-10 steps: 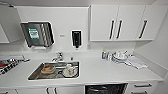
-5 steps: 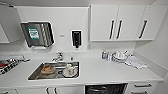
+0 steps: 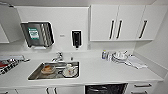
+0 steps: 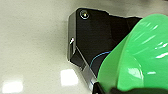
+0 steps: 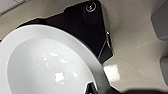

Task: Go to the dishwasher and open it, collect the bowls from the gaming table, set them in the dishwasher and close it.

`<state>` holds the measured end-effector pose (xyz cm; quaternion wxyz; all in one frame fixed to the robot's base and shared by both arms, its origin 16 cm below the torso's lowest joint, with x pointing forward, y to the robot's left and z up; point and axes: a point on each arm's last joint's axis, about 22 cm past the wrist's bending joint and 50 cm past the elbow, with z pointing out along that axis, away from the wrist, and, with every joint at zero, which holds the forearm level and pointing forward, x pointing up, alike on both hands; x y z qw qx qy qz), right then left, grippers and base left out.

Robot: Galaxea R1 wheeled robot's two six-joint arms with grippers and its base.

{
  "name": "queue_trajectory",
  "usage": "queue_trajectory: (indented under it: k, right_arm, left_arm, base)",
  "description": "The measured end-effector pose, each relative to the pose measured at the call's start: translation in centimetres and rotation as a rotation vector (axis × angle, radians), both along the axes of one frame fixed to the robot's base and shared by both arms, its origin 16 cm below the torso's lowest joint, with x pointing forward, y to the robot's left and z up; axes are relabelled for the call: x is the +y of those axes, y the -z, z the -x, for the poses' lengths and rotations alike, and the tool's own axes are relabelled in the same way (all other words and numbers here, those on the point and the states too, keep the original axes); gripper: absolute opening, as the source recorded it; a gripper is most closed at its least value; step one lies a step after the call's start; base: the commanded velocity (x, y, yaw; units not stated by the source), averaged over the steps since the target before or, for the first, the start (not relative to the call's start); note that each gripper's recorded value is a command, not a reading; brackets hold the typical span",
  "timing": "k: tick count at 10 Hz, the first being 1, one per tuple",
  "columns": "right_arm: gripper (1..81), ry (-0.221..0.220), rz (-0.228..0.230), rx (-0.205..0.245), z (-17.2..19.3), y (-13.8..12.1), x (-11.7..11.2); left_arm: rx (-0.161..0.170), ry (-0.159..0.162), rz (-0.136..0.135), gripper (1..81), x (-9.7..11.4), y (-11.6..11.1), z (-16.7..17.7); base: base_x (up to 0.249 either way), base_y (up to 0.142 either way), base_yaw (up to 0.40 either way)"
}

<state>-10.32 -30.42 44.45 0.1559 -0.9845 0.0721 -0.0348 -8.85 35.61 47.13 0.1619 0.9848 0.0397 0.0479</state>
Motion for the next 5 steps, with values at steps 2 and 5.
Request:
queue_trajectory:
  k: [2, 5]
  right_arm:
    - [1.0, 0.001, 0.010, -0.006, -0.4, -0.1, -0.8]
    - [1.0, 0.006, -0.018, 0.010, 0.2, -0.4, 0.5]
  left_arm:
    - [-0.001, -0.017, -0.021, 1.0, 3.5, -1.6, 1.5]
    - [-0.023, -0.084, 0.032, 1.0, 4.1, -4.3, 0.1]
  base:
    - [0.000, 0.000, 0.000]
    - [0.000, 0.000, 0.000]
